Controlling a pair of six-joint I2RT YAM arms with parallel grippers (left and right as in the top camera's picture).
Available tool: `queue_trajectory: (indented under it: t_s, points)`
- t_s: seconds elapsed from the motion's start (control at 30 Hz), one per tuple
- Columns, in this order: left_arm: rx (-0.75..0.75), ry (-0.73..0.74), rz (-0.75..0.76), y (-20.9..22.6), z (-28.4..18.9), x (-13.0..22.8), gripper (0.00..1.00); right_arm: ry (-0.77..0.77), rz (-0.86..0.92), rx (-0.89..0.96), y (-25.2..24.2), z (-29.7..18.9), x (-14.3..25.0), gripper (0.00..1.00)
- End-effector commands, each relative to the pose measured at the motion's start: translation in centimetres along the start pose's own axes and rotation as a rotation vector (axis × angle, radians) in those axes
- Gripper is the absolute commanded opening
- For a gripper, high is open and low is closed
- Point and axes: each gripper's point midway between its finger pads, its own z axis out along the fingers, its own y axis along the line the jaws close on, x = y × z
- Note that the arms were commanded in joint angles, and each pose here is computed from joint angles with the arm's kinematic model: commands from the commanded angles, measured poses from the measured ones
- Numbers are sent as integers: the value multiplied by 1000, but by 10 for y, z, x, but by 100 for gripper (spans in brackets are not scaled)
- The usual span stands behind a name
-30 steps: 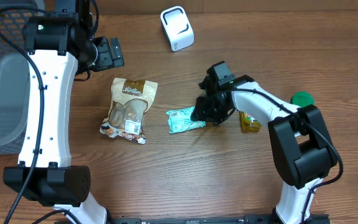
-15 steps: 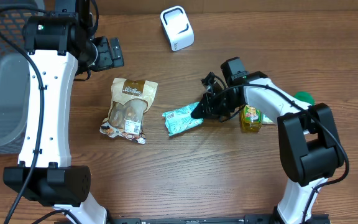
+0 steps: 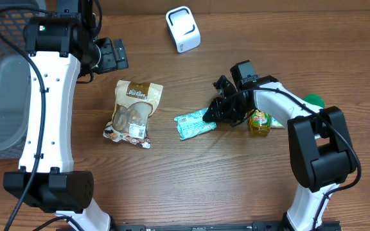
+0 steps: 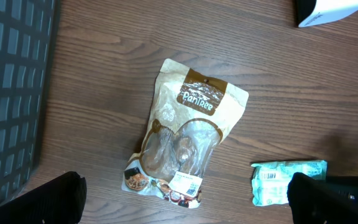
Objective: Scan the item barcode
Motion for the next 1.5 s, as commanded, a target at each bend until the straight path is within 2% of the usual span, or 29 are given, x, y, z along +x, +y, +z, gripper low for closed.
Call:
queue_trajectory:
  t_s: [0.0, 0.2, 0.3, 0.47, 0.67, 0.73, 0.77, 1.03, 1.33, 1.47]
  points:
    - [12, -14, 17, -5, -3, -3, 99, -48, 14, 68, -7, -10, -6, 36]
    - [12, -14, 17, -5, -3, -3, 100, -63, 64, 57, -2, -4, -7, 38]
    - [12, -14, 17, -5, -3, -3, 99, -60, 74, 49, 0, 3, -3, 42]
    - [13, -14, 17, -5, -3, -3, 100, -27, 45, 46, 9, 16, 10, 41]
    - [12, -14, 17, -5, -3, -3, 99, -24, 28, 56, 13, 19, 12, 12]
    - [12, -14, 17, -5, -3, -3, 99, -29, 26, 43, 13, 16, 10, 7]
    - [12, -14, 17, -5, -3, -3, 100, -32, 25, 28, 15, 14, 9, 4]
    - [12, -14, 17, -5, -3, -3, 100, -88, -156, -206, 55, -37, 4, 4]
    - [12, -14, 17, -5, -3, -3, 100, -135, -433, -202, 83, -94, 32, 4]
    - [12, -14, 17, -5, -3, -3, 100, -169, -483, -197, 92, -110, 37, 4]
